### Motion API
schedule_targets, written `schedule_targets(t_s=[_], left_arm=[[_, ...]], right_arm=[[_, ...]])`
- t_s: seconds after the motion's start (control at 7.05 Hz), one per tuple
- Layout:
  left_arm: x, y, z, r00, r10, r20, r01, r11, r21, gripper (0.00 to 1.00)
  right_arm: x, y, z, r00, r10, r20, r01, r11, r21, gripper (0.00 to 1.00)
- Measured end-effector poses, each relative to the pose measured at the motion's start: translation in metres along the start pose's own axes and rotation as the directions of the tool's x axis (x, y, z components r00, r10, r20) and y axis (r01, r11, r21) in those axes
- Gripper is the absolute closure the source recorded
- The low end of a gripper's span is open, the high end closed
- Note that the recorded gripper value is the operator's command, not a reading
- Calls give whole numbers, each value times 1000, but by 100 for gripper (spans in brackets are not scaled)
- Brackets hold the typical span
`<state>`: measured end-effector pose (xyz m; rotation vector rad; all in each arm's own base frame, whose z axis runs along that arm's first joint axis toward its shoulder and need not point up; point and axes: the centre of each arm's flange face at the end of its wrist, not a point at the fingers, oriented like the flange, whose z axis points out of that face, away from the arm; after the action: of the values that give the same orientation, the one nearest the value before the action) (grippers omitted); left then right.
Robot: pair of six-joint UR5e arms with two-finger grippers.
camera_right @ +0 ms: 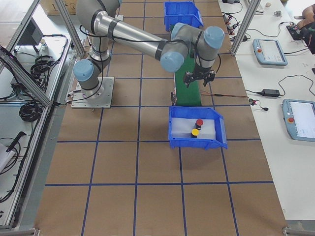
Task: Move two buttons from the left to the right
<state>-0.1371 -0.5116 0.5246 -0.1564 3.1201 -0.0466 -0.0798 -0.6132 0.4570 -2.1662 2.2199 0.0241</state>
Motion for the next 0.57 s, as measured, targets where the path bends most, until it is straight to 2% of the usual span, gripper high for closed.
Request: schedule_targets(t_s=[0.14, 0.28, 0.43, 0.57], left_arm=[[0, 1, 0, 1000, 5, 4, -5, 1000, -3, 0], [0, 3, 0, 1000, 11, 7, -11, 1000, -12, 0], [2, 5, 2, 1000, 17, 8, -17, 999, -30, 0], [3, 8, 4, 1000, 22, 11, -22, 998, -57, 0]], right_arm=[[-16, -42, -20, 991, 131, 3, -131, 991, 0, 0], [-33, -88, -40, 959, 283, -11, -284, 959, -2, 0], [-48, -129, -53, 906, 422, -27, -422, 907, 2, 0], [-58, -164, -60, 824, 566, -35, -566, 824, 14, 0]])
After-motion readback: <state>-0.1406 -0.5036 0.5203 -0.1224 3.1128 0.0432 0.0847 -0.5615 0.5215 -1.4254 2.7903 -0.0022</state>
